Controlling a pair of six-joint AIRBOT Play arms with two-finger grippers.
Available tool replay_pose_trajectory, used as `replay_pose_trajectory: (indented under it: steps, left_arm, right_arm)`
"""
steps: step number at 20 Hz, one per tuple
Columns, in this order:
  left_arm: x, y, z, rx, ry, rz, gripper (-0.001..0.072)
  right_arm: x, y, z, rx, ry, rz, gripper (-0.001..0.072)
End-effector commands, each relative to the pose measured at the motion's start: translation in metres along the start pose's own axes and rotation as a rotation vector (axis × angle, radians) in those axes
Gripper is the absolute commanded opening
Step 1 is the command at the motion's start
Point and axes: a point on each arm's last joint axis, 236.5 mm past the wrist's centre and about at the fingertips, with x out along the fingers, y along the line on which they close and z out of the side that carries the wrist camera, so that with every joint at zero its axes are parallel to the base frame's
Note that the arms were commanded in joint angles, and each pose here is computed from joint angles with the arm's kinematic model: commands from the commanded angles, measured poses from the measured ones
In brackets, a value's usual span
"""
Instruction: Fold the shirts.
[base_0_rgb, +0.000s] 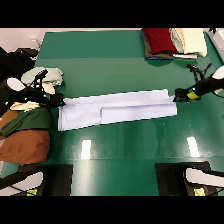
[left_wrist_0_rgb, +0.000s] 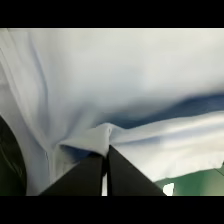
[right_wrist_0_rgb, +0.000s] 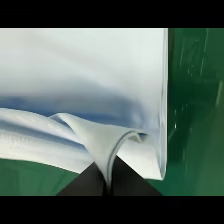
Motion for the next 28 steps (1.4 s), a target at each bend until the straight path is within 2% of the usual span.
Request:
replay_pose_trajectory:
  steps: [1,2,3,4,8,9,10,11,12,15,19,21,22,23,24,28]
  left_arm:
    - [0.013,0.010,0.028,-0.013,-0.067,0.019,0.0027]
    - [0.012,0.010,0.034,-0.013,-0.091,0.020,0.0096]
    - [0.010,0.009,0.040,-0.034,-0.113,0.019,0.0375]
    - [0.007,0.007,0.044,-0.053,-0.120,0.014,0.0434]
    - [-0.013,-0.012,0.049,-0.020,-0.092,-0.018,0.0422]
    - [-0.015,-0.016,0.047,-0.020,-0.079,-0.031,0.0266]
    - [-0.015,-0.021,0.045,-0.021,-0.068,-0.053,0.0029]
    - [-0.015,-0.030,0.046,-0.035,-0.071,-0.089,0.0035]
    - [-0.015,-0.040,0.048,-0.043,-0.081,-0.120,0.0026]
    - [-0.001,-0.083,0.044,0.035,-0.090,-0.161,0.0025]
    - [0.029,-0.144,0.026,0.091,-0.078,-0.206,0.0025]
    - [0.050,-0.164,0.010,0.098,-0.035,-0.218,0.0025]
    - [0.061,-0.172,0.002,0.100,-0.017,-0.220,0.0025]
    - [0.072,-0.181,-0.004,0.113,-0.004,-0.225,0.0025]
    - [0.082,-0.189,-0.010,0.126,0.010,-0.227,0.0025]
    - [0.122,-0.217,-0.017,0.163,0.064,-0.235,0.0025]
  right_arm:
    - [0.018,0.020,0.041,0.018,-0.014,0.089,0.0015]
    - [0.018,0.025,0.052,0.009,-0.030,0.128,0.0100]
    - [0.016,0.030,0.064,0.016,-0.053,0.168,0.0353]
    - [0.011,0.033,0.074,0.009,-0.075,0.202,0.0412]
    - [-0.003,0.014,0.065,-0.011,-0.061,0.238,0.0412]
    - [-0.002,0.002,0.054,0.010,-0.039,0.241,0.0412]
    - [0.002,-0.013,0.043,0.054,-0.023,0.245,0.0419]
    - [0.008,-0.028,0.033,0.101,-0.007,0.248,0.0489]
    - [0.015,-0.042,0.022,0.154,0.015,0.255,0.0490]
    - [0.039,-0.058,-0.006,0.229,0.102,0.310,0.0488]
    - [0.065,-0.023,0.004,0.212,0.108,0.459,0.0476]
    - [0.079,-0.002,0.007,0.160,0.121,0.477,0.0425]
    - [0.084,0.005,0.008,0.112,0.116,0.471,0.0296]
    - [0.084,0.011,0.011,0.068,0.100,0.464,0.0091]
    - [0.080,0.016,0.015,0.038,0.077,0.456,0.0016]
    - [0.008,0.051,0.041,-0.014,-0.107,0.515,0.0011]
